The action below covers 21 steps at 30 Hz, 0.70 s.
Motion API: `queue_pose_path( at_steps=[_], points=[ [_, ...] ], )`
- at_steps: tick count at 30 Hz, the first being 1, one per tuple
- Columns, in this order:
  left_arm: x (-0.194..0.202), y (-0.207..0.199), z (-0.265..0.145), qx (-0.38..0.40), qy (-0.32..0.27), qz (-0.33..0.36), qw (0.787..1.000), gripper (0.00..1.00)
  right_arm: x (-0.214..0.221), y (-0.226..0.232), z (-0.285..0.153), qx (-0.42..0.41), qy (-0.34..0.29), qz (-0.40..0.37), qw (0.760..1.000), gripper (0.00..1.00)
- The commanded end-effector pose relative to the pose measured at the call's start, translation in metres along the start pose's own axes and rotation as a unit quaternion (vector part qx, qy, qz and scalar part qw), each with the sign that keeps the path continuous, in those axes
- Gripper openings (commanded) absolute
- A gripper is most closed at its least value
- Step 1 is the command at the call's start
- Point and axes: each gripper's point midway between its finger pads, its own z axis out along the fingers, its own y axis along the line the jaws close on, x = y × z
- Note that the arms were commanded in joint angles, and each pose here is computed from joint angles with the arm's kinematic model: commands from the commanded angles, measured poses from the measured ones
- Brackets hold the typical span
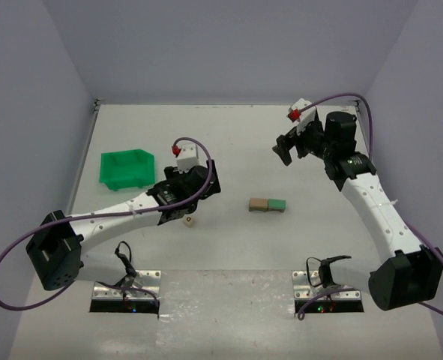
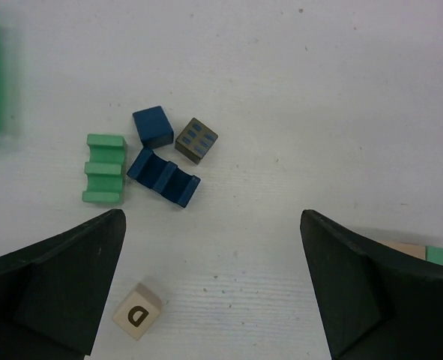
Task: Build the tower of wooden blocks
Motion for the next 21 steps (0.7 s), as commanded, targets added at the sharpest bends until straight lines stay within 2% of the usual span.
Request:
queue_pose_path(
  at_steps=[1, 3, 7, 12, 16, 21],
  points=[
    [0.008, -0.039, 0.009, 0.075, -0.004, 0.0, 0.997, 1.0, 0.059, -0.035, -0.026, 0.19, 0.107, 0.181, 0.959, 0.99],
    [0.017, -0.05, 0.011, 0.106, 0.007, 0.012, 0.994, 1.0, 0.091, -0.029, -0.034, 0.21, 0.156, 0.203, 0.944, 0.99],
    [0.033, -0.067, 0.014, 0.152, 0.029, 0.032, 0.987, 1.0, 0.147, -0.008, -0.041, 0.209, 0.216, 0.238, 0.924, 0.99],
    [0.056, -0.075, 0.017, 0.18, 0.052, 0.045, 0.981, 1.0, 0.186, 0.011, -0.04, 0.191, 0.262, 0.27, 0.907, 0.99],
    [0.066, -0.075, 0.026, 0.168, 0.058, 0.061, 0.982, 1.0, 0.21, 0.016, -0.041, 0.191, 0.293, 0.293, 0.89, 0.99],
    [0.074, -0.078, 0.032, 0.169, 0.065, 0.071, 0.981, 1.0, 0.222, 0.025, -0.036, 0.165, 0.312, 0.304, 0.885, 0.99]
  ],
)
